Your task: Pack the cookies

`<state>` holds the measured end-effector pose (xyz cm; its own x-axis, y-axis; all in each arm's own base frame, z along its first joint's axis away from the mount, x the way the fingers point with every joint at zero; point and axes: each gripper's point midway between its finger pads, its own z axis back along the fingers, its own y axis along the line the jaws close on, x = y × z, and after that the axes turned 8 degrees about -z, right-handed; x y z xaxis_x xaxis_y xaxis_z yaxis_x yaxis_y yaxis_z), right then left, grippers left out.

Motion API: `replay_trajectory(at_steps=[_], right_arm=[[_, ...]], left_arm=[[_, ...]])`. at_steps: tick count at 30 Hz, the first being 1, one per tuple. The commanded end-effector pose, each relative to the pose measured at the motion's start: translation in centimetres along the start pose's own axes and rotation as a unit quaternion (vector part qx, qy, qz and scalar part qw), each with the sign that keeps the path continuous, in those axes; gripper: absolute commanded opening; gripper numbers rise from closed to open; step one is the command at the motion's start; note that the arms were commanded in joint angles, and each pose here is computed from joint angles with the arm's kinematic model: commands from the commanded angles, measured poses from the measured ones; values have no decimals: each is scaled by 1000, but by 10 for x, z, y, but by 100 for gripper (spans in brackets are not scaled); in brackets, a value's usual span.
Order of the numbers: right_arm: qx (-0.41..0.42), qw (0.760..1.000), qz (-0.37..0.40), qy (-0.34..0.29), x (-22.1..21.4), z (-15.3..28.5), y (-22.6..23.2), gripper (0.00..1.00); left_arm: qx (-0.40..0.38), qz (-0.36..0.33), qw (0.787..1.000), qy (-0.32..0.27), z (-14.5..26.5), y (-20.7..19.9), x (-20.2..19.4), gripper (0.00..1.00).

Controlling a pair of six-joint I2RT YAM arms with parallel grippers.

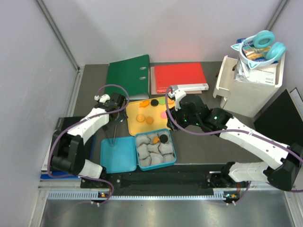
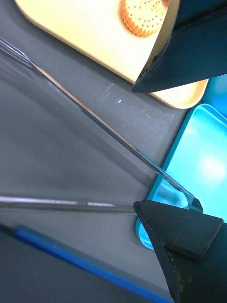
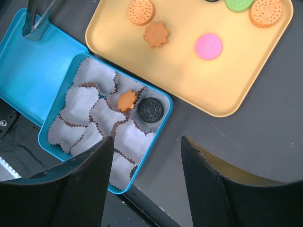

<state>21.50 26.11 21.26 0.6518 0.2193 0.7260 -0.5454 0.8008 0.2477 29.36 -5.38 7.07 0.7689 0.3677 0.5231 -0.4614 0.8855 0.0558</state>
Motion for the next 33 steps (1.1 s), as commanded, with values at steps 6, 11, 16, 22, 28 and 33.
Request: replay_trajectory(at_steps=[6, 11, 16, 22, 28, 33], right_arm=[[11, 1000, -13, -18, 11, -3, 3, 59], [9, 1000, -14, -22, 12, -3, 2, 59], [7, 1000, -15, -23, 9, -2, 1, 59], [6, 1000, -14, -24, 10, -2, 0, 59], [1, 1000, -14, -24, 9, -2, -2, 59], [4, 1000, -15, -22, 10, -3, 0, 59]], left_arm=[[41, 0, 999, -15, 10, 29, 4, 99], [50, 13, 998, 22, 1, 43, -12, 99], [57, 15, 997, 55, -12, 55, -20, 99], [26, -8, 996, 82, -26, 38, -25, 99], [15, -11, 998, 65, -27, 34, -17, 99], [-8, 2, 1000, 27, -12, 27, 4, 99]])
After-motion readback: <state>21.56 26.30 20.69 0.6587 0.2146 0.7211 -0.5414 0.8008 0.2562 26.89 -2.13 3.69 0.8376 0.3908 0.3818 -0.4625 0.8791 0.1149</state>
